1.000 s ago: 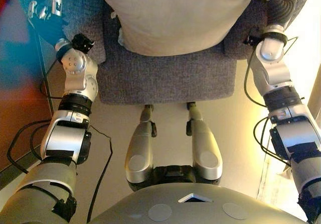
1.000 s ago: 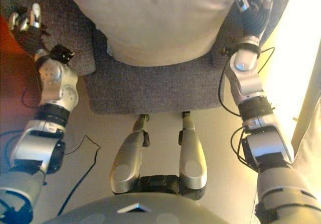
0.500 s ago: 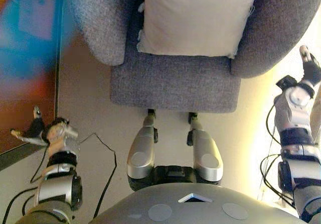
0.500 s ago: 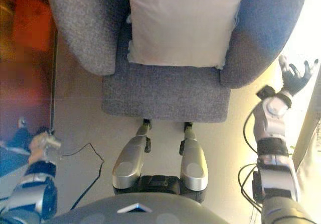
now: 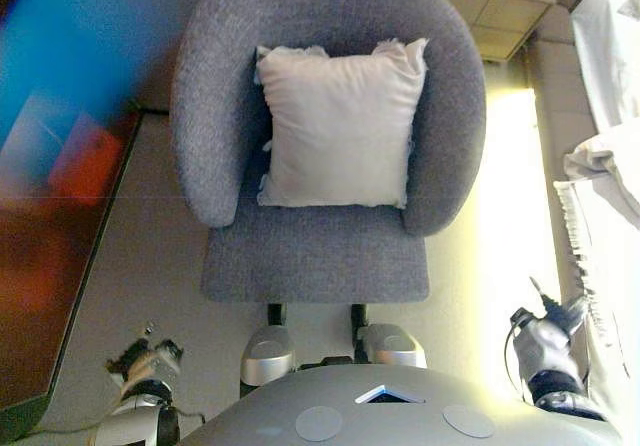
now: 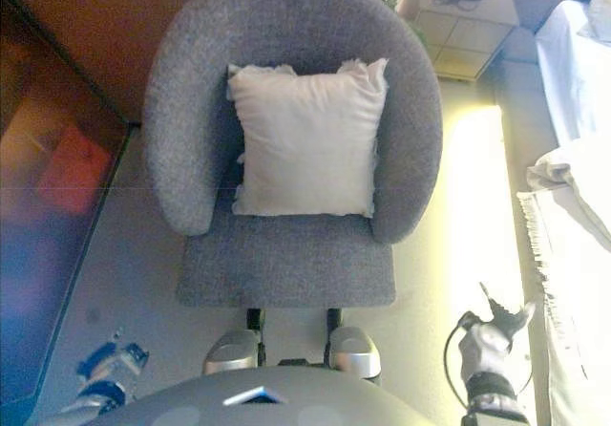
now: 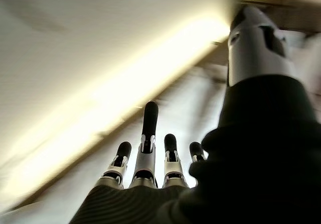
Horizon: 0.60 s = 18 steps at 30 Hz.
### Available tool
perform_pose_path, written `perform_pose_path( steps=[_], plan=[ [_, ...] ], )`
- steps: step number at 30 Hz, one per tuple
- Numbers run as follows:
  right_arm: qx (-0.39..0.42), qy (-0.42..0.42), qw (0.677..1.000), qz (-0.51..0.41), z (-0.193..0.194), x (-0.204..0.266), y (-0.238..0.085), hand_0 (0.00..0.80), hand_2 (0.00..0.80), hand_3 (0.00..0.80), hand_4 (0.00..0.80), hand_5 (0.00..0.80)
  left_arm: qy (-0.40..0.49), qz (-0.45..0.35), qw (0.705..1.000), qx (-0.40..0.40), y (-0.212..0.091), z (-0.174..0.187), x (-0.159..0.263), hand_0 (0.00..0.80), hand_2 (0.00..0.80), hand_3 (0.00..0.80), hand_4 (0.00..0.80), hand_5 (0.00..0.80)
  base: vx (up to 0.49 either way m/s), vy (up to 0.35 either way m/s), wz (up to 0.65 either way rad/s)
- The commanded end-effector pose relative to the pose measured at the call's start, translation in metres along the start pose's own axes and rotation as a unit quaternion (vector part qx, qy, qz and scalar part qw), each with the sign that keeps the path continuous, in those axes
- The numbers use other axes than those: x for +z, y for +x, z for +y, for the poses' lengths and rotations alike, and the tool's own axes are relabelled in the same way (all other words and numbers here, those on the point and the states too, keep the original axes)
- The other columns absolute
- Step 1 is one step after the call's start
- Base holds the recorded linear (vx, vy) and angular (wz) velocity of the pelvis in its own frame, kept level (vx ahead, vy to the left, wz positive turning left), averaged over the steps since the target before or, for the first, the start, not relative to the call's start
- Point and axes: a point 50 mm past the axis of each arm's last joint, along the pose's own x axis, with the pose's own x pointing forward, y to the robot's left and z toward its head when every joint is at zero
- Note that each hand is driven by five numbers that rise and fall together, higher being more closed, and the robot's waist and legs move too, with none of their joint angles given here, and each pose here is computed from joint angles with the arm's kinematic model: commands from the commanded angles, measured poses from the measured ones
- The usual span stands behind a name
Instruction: Pick up the cushion and take it to the sofa
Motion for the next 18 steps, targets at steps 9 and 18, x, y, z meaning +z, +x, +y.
perform_pose_path(
  steps=[9,18],
  plan=[
    [0.121,-0.160,0.964,0.174,0.023,-0.084,-0.028,0.000,0.000,0.000,0.000,0.000,0.222,0.116,0.953,-0.167,-0.016,-0.024,-0.063,0.000,0.000,0.000,0.000,0.000,0.018,0.016,-0.11],
    [0.185,-0.268,0.936,0.134,0.038,-0.083,-0.033,0.000,0.000,0.000,0.000,0.000,0.270,0.112,0.935,-0.202,-0.027,-0.044,-0.066,0.000,0.000,0.000,0.000,0.000,0.000,0.000,0.00]
  ],
)
